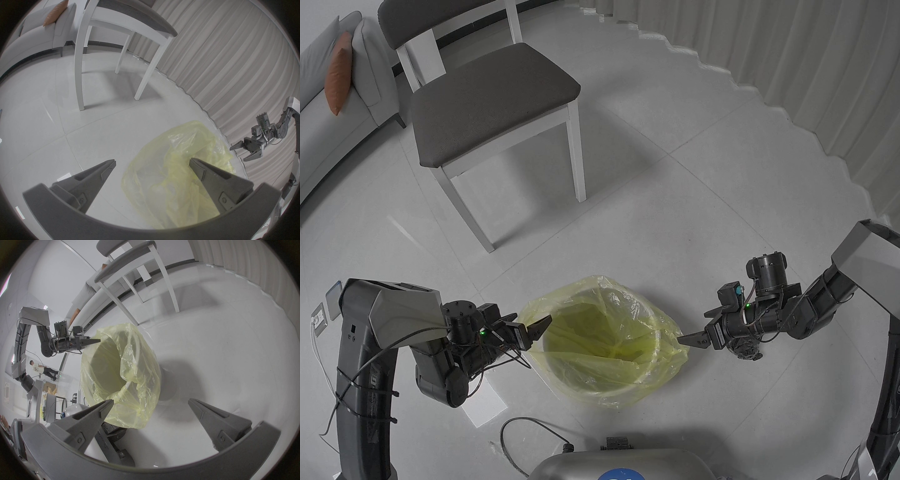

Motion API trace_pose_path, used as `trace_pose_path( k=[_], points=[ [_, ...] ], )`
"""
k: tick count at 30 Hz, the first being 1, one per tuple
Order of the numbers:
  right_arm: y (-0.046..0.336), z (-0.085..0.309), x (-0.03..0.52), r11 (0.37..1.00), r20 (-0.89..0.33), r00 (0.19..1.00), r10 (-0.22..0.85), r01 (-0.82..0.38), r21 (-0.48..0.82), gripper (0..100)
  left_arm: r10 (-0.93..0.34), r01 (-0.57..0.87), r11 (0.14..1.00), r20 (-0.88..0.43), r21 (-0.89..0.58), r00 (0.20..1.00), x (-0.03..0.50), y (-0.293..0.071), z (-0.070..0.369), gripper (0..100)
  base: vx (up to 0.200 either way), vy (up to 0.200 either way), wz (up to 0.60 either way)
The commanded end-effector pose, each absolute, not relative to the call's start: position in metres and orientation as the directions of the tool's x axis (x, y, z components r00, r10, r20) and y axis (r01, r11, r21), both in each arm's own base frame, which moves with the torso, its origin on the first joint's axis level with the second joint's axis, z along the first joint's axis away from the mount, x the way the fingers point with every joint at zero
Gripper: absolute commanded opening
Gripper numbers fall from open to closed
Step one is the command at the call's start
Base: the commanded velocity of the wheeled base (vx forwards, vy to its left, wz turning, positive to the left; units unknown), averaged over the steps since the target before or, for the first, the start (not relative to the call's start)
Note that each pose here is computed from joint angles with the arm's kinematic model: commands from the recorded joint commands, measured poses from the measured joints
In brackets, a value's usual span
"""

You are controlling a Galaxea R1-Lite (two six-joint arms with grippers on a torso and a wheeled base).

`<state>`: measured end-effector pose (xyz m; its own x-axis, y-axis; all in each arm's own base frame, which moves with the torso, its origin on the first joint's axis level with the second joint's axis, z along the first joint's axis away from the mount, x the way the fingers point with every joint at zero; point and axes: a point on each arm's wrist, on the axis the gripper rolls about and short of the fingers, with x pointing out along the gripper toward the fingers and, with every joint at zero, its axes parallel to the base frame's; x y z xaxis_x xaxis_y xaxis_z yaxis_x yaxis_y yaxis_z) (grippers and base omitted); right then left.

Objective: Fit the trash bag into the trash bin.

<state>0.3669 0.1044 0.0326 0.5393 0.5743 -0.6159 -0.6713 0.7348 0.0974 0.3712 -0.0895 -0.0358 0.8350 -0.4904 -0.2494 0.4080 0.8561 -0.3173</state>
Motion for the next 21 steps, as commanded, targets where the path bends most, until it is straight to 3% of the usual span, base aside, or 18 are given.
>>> trace_pose_path(
  k=[1,8,21],
  points=[
    [0.105,0.039,0.362,0.730,-0.608,0.544,0.579,-0.678,0.088,100,-0.483,0.397,0.860,-0.259,-0.322,0.837,0.374,-0.087,-0.045,100,0.000,0.000,0.00],
    [0.104,0.040,0.364,0.730,-0.604,0.548,0.579,-0.678,0.084,100,-0.460,0.379,0.868,-0.230,-0.321,0.858,0.362,-0.069,-0.029,100,0.000,0.000,0.00],
    [0.104,0.039,0.363,0.728,-0.605,0.547,0.579,-0.681,0.080,100,-0.451,0.373,0.871,-0.222,-0.320,0.864,0.378,-0.063,-0.046,100,0.000,0.000,0.00]
  ],
)
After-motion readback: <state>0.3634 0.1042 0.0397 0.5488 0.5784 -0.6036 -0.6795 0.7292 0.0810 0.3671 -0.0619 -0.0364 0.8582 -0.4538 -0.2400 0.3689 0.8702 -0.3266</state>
